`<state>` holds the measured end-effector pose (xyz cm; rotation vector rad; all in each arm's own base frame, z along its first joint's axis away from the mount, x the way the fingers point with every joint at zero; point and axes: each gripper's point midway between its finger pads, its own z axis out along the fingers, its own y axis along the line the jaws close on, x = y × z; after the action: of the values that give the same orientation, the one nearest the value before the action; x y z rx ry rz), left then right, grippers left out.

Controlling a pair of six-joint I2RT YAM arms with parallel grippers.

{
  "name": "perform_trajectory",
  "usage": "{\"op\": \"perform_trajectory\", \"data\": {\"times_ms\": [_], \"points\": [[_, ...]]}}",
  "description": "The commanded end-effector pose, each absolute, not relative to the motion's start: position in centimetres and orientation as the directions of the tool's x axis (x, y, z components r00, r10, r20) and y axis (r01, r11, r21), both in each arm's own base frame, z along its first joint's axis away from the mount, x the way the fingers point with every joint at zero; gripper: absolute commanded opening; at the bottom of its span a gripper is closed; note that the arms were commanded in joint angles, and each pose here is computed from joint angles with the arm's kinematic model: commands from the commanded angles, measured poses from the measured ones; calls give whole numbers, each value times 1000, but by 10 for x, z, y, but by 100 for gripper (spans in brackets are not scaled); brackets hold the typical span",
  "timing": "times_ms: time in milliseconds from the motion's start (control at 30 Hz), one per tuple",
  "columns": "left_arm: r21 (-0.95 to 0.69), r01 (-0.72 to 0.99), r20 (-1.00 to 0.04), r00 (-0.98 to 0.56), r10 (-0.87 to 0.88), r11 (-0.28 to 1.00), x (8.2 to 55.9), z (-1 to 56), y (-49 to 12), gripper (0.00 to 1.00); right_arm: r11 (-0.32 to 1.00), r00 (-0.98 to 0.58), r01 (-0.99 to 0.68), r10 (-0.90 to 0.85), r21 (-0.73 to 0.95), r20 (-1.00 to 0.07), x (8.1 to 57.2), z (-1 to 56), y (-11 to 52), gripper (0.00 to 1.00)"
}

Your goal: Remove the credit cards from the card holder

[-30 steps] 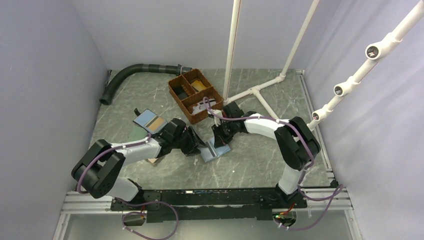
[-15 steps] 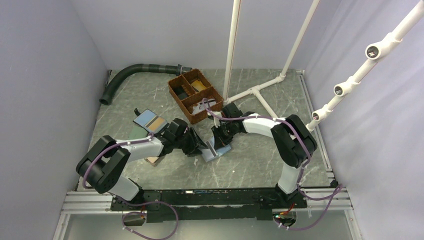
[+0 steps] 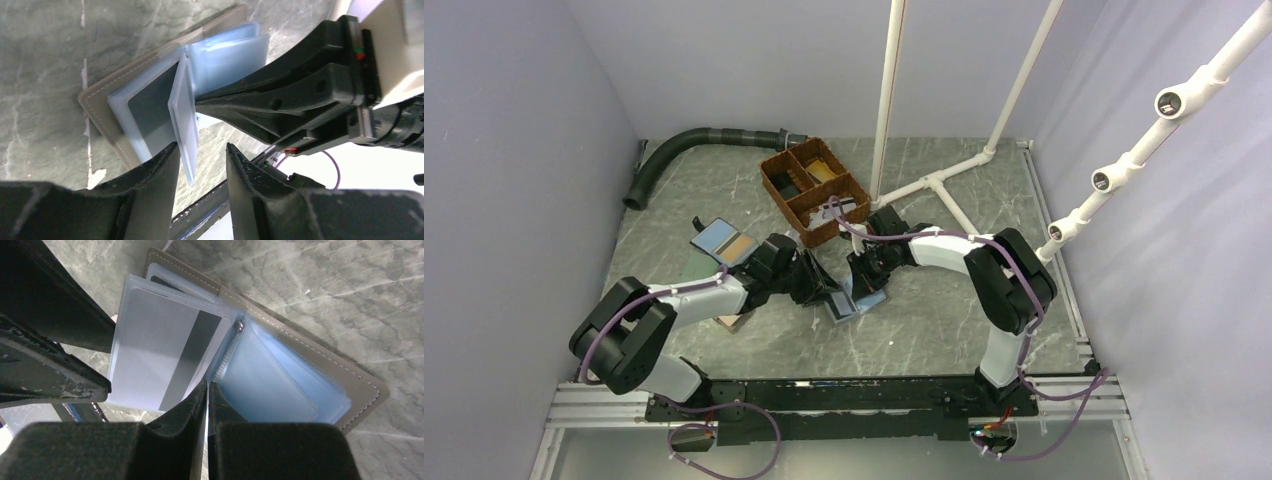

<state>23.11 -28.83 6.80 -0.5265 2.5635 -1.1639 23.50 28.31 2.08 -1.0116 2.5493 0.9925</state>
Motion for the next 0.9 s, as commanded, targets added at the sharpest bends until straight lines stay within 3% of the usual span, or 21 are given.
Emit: {"op": "perform_trajectory", "data": {"times_ms": [0, 233, 333, 400, 767, 867], "points": [[-818, -132, -147, -892, -427, 559, 240, 94, -299, 43, 510, -735, -677, -512, 530, -445, 238, 30, 292, 7], [-827, -124, -141, -898, -416, 548, 241, 92, -304, 42, 494, -724, -688, -509, 531, -465, 238, 38, 294, 8], [-846, -104, -147, -898, -415, 524, 243, 96, -307, 30, 475, -717, -696, -504, 538, -482, 237, 45, 295, 9], [-853, -105, -142, -896, -421, 511, 244, 96, -307, 28, 465, -713, -700, -501, 542, -492, 237, 49, 295, 10], [-807, -151, -114, -909, -401, 571, 241, 80, -302, 31, 370, -695, -716, -466, 593, -548, 232, 76, 289, 23], [-817, -144, -116, -908, -403, 559, 241, 82, -304, 32, 306, -681, -723, -466, 620, -565, 224, 85, 289, 33]]}}
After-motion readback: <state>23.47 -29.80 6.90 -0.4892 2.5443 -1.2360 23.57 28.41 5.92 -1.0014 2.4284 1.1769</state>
